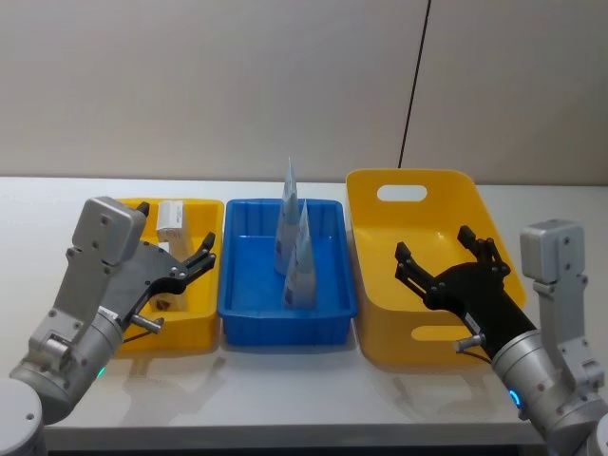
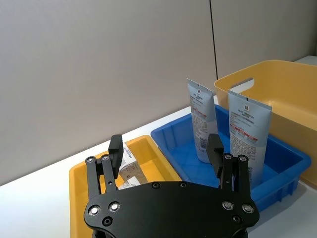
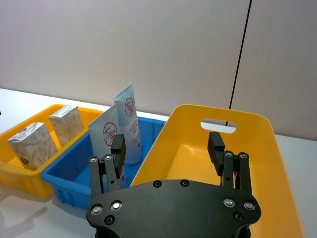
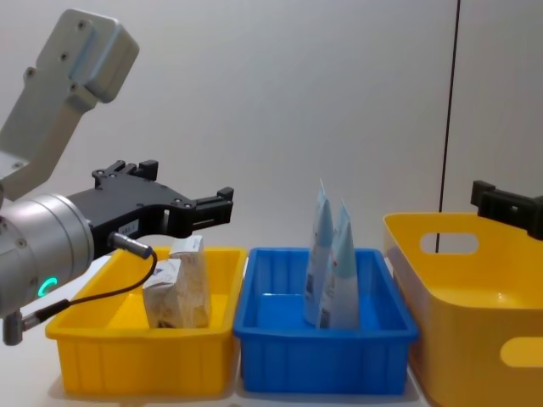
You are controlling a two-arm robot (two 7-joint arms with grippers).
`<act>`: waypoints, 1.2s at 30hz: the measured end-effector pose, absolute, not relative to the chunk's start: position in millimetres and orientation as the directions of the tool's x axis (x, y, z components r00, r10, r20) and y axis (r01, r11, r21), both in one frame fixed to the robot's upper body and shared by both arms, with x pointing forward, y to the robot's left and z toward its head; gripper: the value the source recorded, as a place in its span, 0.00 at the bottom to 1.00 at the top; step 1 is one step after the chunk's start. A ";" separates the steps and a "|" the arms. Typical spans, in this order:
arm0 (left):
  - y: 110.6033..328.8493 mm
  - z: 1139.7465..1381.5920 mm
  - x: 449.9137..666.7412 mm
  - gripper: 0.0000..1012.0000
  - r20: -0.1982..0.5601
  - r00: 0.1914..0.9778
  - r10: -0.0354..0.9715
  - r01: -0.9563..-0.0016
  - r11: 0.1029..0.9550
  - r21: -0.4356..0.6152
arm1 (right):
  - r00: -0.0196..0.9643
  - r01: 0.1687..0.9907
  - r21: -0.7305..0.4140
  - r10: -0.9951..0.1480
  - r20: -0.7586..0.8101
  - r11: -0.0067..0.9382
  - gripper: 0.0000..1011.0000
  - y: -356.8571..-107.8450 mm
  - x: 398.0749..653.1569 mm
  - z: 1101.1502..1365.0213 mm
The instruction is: Bimanual collaborative sorting of washing and personal care products
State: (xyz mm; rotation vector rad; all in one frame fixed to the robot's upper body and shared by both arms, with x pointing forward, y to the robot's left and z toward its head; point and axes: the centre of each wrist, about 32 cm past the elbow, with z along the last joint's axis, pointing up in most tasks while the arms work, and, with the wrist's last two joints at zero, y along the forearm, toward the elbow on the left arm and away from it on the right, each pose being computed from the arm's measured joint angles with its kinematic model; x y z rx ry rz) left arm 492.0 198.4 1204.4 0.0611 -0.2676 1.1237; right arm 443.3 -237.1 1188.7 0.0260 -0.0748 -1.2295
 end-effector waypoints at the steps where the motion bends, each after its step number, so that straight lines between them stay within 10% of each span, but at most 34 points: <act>1: 198.4 1204.4 492.0 0.99 0.242 0.404 0.882 -0.897 0.434 -0.086 | 0.333 0.940 0.060 -0.942 0.043 0.335 0.99 -237.1 443.3 1188.7; 21: 198.9 1204.5 487.3 0.99 0.216 0.400 0.891 -0.908 0.417 -0.041 | 0.333 0.940 0.060 -0.942 0.043 0.335 0.99 -237.1 443.3 1188.7; 36: 195.7 1211.8 473.5 0.99 0.063 0.339 0.939 -0.938 0.332 0.095 | 0.333 0.940 0.060 -0.942 0.043 0.335 0.99 -237.1 443.3 1188.7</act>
